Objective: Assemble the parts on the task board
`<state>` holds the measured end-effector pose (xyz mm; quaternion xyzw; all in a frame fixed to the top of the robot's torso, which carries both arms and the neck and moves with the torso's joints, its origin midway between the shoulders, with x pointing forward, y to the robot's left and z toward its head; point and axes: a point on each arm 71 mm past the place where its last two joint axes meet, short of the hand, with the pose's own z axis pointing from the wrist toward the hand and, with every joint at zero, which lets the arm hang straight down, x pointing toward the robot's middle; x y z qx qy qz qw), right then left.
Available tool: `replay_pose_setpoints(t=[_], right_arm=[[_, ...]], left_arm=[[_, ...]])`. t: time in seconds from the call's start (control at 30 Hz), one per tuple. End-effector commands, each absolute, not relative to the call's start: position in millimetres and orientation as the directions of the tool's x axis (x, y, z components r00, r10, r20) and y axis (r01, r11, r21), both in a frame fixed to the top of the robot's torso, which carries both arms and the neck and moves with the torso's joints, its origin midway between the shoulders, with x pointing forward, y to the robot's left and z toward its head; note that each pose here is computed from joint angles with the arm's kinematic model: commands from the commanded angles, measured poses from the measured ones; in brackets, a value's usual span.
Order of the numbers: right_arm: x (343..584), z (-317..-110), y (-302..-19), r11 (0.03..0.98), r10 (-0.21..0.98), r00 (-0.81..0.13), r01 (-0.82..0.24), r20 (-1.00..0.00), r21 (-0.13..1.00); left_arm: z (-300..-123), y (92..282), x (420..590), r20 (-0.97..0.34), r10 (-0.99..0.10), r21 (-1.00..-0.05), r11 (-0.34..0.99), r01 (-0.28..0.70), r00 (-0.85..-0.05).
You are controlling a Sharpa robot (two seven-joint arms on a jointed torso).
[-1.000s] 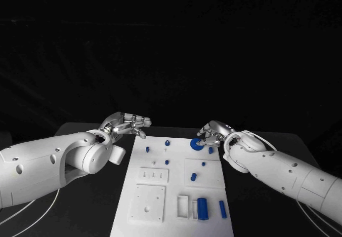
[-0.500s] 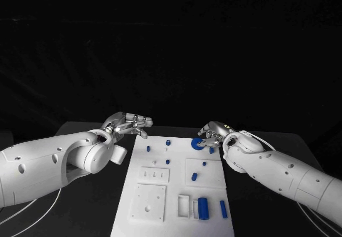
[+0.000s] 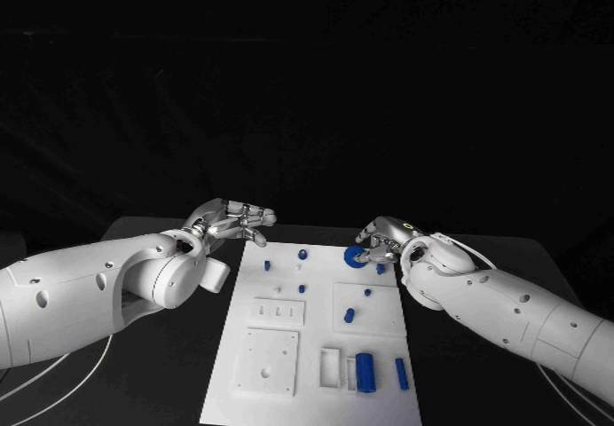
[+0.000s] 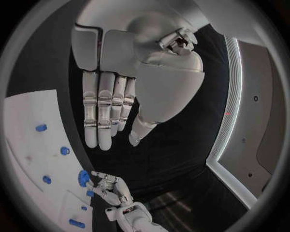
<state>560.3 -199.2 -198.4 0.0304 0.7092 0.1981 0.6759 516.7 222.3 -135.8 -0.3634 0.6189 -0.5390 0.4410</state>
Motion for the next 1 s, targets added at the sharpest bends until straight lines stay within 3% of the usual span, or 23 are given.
replay_pose_setpoints(t=[0.03,1.0], right_arm=[[559.7,-199.6,-198.6,0.922,0.298,-0.102,-0.226,-0.949,0.314],[558.3,-203.9,-199.7,0.926,0.280,-0.140,-0.223,-0.950,0.306]], left_arm=[[-135.1,219.9,516.2,-0.154,-0.918,-0.988,0.153,0.033,-0.364],[-135.1,220.4,516.1,-0.156,-0.918,-0.987,0.155,0.031,-0.364]])
